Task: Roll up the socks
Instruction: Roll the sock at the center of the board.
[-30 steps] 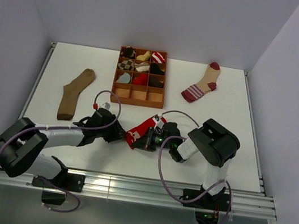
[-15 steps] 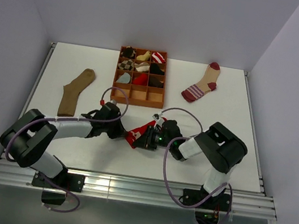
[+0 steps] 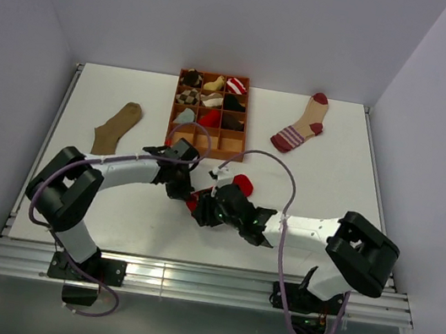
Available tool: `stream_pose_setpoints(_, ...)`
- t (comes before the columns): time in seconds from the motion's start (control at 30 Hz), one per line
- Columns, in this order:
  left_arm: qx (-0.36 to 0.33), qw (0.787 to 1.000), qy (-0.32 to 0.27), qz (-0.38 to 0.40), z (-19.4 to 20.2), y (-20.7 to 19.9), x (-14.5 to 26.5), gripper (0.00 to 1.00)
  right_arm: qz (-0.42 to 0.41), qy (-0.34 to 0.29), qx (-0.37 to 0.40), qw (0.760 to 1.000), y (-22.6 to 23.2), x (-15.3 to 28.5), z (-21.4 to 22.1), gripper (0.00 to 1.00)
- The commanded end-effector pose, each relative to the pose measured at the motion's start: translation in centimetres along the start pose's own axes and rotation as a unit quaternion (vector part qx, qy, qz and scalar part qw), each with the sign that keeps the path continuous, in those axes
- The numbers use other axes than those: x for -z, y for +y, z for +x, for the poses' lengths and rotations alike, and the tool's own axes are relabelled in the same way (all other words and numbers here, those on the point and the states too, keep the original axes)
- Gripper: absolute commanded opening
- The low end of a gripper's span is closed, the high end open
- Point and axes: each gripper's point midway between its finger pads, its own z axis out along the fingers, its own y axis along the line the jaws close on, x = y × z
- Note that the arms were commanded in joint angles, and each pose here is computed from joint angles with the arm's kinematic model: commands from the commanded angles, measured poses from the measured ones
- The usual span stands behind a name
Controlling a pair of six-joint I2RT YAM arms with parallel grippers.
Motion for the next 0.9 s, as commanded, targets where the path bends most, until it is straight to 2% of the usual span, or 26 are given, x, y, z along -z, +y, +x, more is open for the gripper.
stream_pose_setpoints(0.0,-0.036,0.998,0.017,-0.054,0.8,1.6,0.1,0.01,0.107,-0.051,0.082,0.99,-1.6,0.4,-2.3,0.51)
stream_pose_setpoints(0.17,-0.045,0.997,0.025,-0.064,0.9,1.2,0.1,0.01,0.13,-0.057,0.142,0.98,0.8,-0.6,-2.0,0.51)
stream_pose_setpoints(0.37,-0.044,0.996,0.031,-0.07,1.2,1.2,0.2,0.01,0.163,-0.053,0.174,0.97,1.0,-2.4,-0.9,0.5)
stream_pose_setpoints(0.57,-0.039,0.996,0.038,-0.073,1.4,1.0,0.1,0.01,0.199,-0.046,0.197,0.959,0.4,-3.2,0.5,0.43)
stream_pose_setpoints(0.67,-0.034,0.996,0.043,-0.073,1.5,1.0,0.1,0.01,0.207,-0.042,0.199,0.957,0.1,-3.3,1.5,0.3)
stream_pose_setpoints(0.7,-0.033,0.996,0.042,-0.073,1.5,0.9,0.1,0.01,0.207,-0.043,0.189,0.959,0.0,-3.2,1.6,0.16)
stream_pose_setpoints(0.77,-0.026,0.996,0.042,-0.072,1.6,0.9,0.2,0.01,0.203,-0.042,0.178,0.962,-0.5,-2.9,2.3,0.05)
stream_pose_setpoints(0.8,-0.023,0.997,0.039,-0.069,1.5,0.8,0.3,0.01,0.197,-0.046,0.162,0.966,-0.3,-2.7,2.3,0.0)
stream_pose_setpoints(0.87,-0.009,0.997,0.036,-0.066,1.5,0.8,0.4,0.02,0.193,-0.042,0.151,0.969,-0.9,-2.3,3.2,0.0)
